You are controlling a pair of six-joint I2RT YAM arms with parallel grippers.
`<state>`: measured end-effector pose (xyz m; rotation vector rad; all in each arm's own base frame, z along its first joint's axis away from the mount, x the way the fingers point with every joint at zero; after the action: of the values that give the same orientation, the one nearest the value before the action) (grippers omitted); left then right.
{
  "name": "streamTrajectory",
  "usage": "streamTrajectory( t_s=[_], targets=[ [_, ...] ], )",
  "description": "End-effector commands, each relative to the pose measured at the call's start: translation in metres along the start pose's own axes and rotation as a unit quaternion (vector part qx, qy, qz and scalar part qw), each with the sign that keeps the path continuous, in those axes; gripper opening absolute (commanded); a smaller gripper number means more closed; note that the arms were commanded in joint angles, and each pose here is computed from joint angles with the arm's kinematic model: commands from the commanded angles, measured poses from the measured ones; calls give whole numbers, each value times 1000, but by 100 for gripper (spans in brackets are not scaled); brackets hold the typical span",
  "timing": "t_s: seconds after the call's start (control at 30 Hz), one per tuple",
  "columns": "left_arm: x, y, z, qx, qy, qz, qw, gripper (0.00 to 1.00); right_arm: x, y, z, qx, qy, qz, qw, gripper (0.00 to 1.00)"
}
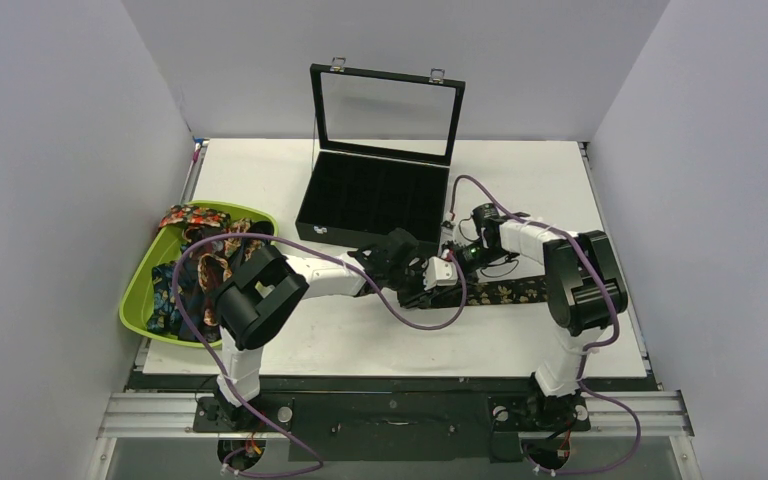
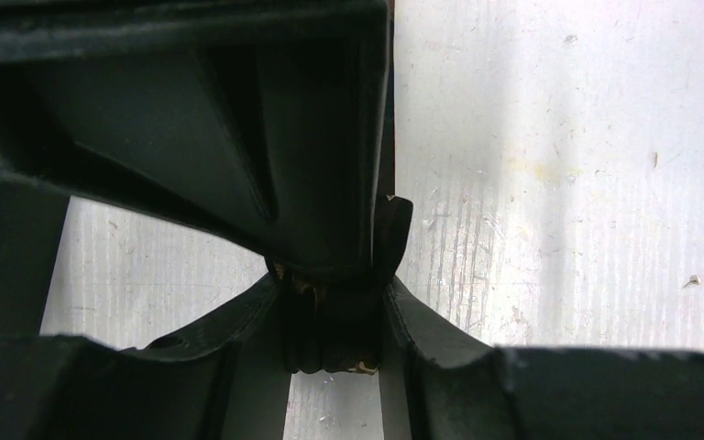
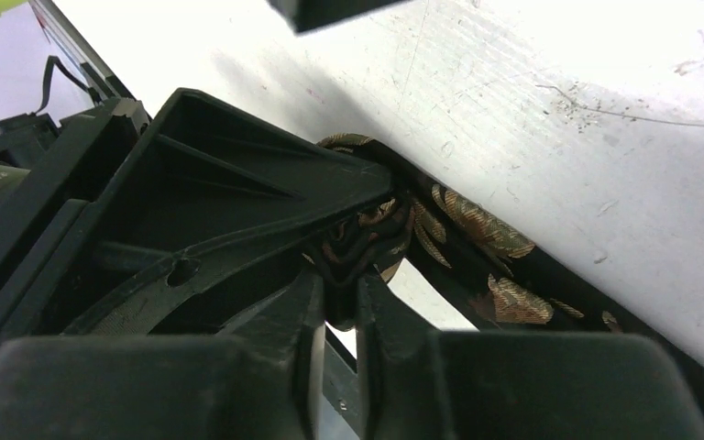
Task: Roll the ties
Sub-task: Roll the tie at the center of the board.
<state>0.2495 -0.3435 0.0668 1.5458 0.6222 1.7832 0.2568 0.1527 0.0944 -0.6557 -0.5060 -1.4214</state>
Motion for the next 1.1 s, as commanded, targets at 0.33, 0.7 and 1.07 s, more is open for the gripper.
streamTrajectory(
  t_s=[0.33, 0.7, 1.07],
  targets=[
    [28, -3, 8, 22, 45, -64, 997, 72, -1, 3, -56, -16, -116, 14, 993, 0],
    [23, 14, 7, 22, 67, -172, 982, 86, 7, 14, -79, -44, -137, 24, 989, 0],
    [-19, 23, 19, 39, 59, -213, 974, 80, 6, 17, -86, -35, -148, 26, 988, 0]
  ],
)
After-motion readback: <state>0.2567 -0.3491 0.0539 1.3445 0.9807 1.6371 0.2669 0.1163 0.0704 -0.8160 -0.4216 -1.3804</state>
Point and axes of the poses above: each gripper's point midway between its finger pads, its own x axis back along the fingers, its own z axis along the line the jaws close on, y = z × x, the point moved 7 cm from there along x, back along the fingers, and after that the axes turned 13 degrees about -x, right-handed, at the moved point
